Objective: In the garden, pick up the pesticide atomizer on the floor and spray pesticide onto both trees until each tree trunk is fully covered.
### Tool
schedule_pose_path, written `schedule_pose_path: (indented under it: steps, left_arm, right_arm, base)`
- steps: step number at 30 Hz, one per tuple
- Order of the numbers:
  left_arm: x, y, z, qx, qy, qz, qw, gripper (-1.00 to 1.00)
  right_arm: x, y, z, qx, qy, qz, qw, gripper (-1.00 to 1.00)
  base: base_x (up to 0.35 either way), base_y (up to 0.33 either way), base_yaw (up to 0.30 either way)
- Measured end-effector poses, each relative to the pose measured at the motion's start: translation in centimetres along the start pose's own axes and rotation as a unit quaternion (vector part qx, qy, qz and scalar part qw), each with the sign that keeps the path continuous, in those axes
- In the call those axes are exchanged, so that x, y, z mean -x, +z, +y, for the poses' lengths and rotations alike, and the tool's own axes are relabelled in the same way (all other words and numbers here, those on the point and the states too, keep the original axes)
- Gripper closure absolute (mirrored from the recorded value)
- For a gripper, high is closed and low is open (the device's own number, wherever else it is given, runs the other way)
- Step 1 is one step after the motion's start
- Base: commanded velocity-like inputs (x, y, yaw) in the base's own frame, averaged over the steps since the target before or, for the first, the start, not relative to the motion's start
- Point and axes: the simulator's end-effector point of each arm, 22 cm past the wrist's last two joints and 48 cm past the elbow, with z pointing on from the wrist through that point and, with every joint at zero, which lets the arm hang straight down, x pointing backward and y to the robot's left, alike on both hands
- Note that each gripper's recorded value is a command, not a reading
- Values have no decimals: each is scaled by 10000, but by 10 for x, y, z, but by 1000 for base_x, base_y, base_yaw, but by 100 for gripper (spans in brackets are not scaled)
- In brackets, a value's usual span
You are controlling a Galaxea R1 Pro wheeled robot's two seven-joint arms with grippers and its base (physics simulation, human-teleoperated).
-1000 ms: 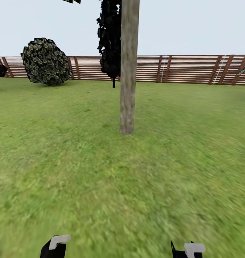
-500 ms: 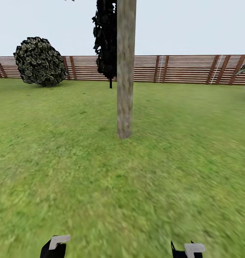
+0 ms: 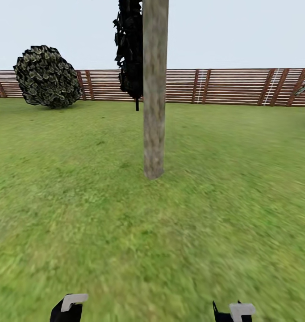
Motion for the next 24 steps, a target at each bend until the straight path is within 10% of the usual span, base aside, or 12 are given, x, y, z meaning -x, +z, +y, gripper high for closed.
schedule_pose_path:
  steps: [24]
  left_arm:
    - [-1,0,-3,-25,-9,11,10000,100]
  right_arm:
    - [3,1,-1,-14,11,-31,10000,-100]
  base:
    - [344,-103,0]
